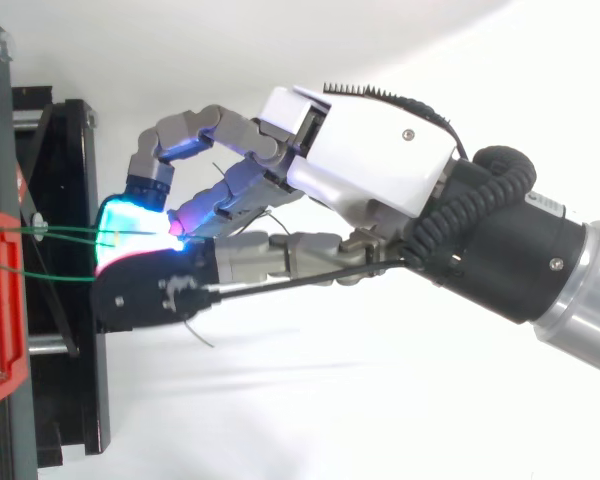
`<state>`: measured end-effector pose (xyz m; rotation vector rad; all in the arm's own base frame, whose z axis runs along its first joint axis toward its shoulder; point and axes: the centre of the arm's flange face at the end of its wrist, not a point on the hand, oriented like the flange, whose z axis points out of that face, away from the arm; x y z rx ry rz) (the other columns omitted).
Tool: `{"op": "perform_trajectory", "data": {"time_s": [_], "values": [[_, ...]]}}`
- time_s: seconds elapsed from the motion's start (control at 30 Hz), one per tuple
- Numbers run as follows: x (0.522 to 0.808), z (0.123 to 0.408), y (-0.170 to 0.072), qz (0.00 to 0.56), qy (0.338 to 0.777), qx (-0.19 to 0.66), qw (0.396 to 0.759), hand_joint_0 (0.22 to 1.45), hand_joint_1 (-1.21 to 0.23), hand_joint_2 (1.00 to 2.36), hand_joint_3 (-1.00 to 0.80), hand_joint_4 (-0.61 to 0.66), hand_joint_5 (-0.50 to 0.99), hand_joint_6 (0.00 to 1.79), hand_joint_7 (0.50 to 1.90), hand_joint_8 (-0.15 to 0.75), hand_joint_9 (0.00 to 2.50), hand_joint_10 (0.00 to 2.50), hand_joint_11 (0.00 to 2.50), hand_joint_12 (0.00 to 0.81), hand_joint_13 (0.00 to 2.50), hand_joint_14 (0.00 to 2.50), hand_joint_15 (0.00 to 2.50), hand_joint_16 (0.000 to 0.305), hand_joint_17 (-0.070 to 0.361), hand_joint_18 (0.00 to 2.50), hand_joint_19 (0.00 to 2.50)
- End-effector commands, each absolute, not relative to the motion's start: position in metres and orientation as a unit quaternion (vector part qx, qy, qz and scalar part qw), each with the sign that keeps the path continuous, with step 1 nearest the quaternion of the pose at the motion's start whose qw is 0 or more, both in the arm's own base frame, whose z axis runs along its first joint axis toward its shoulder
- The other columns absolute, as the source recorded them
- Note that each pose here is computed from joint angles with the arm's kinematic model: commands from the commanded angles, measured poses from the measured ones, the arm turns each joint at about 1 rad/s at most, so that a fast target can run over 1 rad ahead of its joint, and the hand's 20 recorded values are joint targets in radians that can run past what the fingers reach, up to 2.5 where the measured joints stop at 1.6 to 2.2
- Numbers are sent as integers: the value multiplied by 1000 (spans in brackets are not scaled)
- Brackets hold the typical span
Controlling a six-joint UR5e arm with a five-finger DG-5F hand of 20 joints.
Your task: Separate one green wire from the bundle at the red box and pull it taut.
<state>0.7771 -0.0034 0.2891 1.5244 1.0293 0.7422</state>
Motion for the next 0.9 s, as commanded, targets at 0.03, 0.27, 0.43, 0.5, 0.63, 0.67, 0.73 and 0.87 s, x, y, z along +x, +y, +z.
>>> {"op": "perform_trajectory", "data": {"time_s": [0.03, 0.27, 0.43, 0.5, 0.63, 0.67, 0.73, 0.87], "values": [[776, 289, -4, 310, 437, 644, 546, 503, -475, 1000, -500, 177, -160, 892, 1055, 308, 1047, 14, 520, 352, 780, 7, 201, 48, 109, 801, 248], [775, 290, -5, 308, 437, 648, 542, 587, -525, 1008, -391, 163, -161, 879, 1135, 295, 1042, 15, 521, 337, 769, 8, 215, 45, 100, 769, 276], [775, 292, -5, 308, 437, 649, 541, 582, -673, 1013, -256, 164, -172, 897, 1103, 297, 988, 15, 537, 345, 768, 8, 207, 47, 105, 786, 262], [775, 293, -6, 308, 436, 649, 541, 583, -684, 1012, -247, 168, -175, 904, 1075, 296, 968, 16, 523, 350, 773, 8, 209, 48, 109, 796, 254], [774, 292, -6, 307, 437, 650, 541, 585, -694, 1012, -237, 160, -177, 907, 1062, 300, 958, 14, 521, 357, 773, 7, 200, 49, 110, 802, 250], [775, 292, -6, 307, 436, 650, 541, 588, -701, 1012, -234, 148, -179, 908, 1061, 299, 957, 14, 527, 357, 773, 7, 202, 49, 111, 803, 249], [774, 292, -6, 307, 437, 650, 541, 591, -712, 1013, -224, 140, -182, 910, 1056, 300, 941, 16, 520, 355, 768, 7, 206, 49, 110, 799, 252], [773, 291, -7, 303, 439, 651, 540, 601, -741, 1012, -249, 140, -190, 914, 1026, 291, 917, 14, 536, 348, 755, 7, 205, 48, 108, 784, 251]]}}
